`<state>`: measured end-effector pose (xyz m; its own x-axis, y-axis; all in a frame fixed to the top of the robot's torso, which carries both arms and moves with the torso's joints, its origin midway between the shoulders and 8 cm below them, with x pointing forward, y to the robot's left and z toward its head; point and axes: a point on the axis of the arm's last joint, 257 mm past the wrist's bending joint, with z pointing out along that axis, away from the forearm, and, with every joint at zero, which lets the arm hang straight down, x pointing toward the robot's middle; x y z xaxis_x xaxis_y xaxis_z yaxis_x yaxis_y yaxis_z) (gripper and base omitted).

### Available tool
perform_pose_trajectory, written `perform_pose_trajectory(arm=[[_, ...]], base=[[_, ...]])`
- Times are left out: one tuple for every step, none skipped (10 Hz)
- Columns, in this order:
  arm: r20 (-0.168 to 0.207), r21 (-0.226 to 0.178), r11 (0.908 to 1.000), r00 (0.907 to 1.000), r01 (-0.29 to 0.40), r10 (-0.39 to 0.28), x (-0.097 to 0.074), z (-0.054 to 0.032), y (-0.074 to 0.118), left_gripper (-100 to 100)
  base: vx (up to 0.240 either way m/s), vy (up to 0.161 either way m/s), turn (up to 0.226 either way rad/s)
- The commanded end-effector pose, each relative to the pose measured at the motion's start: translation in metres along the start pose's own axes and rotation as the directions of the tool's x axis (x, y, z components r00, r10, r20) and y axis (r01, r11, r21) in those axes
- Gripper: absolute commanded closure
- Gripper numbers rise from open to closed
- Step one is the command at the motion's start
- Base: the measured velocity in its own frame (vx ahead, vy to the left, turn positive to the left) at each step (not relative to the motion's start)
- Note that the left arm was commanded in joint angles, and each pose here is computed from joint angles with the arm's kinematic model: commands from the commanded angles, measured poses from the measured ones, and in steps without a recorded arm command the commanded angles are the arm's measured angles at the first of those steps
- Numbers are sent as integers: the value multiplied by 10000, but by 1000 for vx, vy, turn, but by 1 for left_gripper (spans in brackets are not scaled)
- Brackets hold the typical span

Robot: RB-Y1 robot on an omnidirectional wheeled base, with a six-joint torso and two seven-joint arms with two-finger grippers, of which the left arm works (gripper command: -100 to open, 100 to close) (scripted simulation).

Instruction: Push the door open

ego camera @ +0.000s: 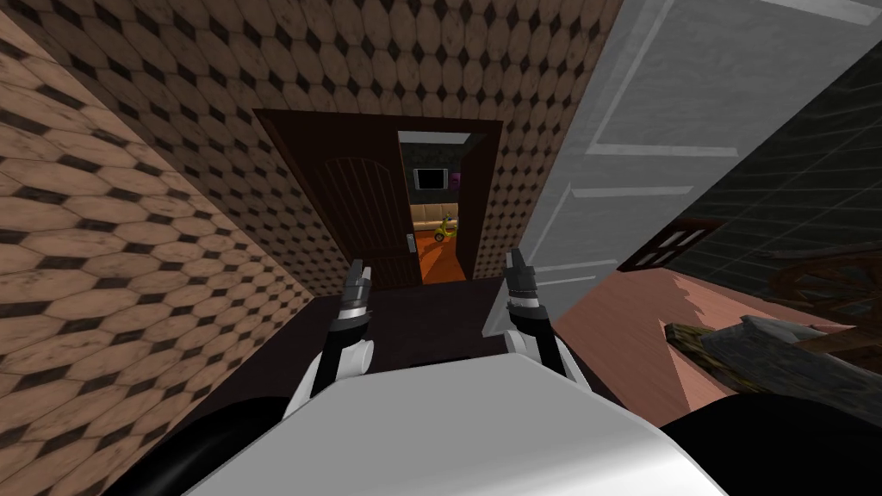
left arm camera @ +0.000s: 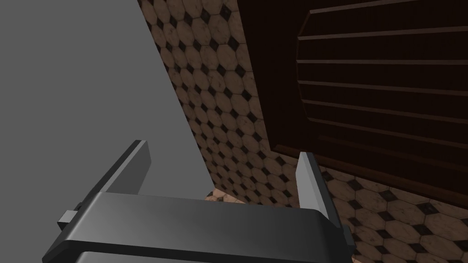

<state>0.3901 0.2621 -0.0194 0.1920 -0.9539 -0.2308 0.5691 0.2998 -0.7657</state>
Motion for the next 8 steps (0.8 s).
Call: perform_pose_trajectory(arm=[[-59, -163, 9999, 10000, 25, -26, 30, 1, 122, -100], [-92, -254, 9997, 9999, 42, -45, 47, 9, 193, -100], [-125, -345, 9994, 9999, 58, -63, 63, 17, 264, -100], [-156, -439, 9990, 9998, 74, -81, 79, 26, 335, -100], [-185, -546, 9985, 9998, 95, -106, 97, 36, 416, -100], [-213, -654, 9978, 9997, 115, -130, 114, 46, 496, -100], [-240, -762, 9970, 9996, 134, -153, 131, 55, 576, -100], [-266, -869, 9961, 9995, 152, -176, 148, 65, 655, -100]], base=[[80, 29, 2], [85, 12, -2], [75, 5, 5], [77, 27, 3], [80, 27, -1], [85, 7, 0], [96, -1, 4], [97, 26, 6]])
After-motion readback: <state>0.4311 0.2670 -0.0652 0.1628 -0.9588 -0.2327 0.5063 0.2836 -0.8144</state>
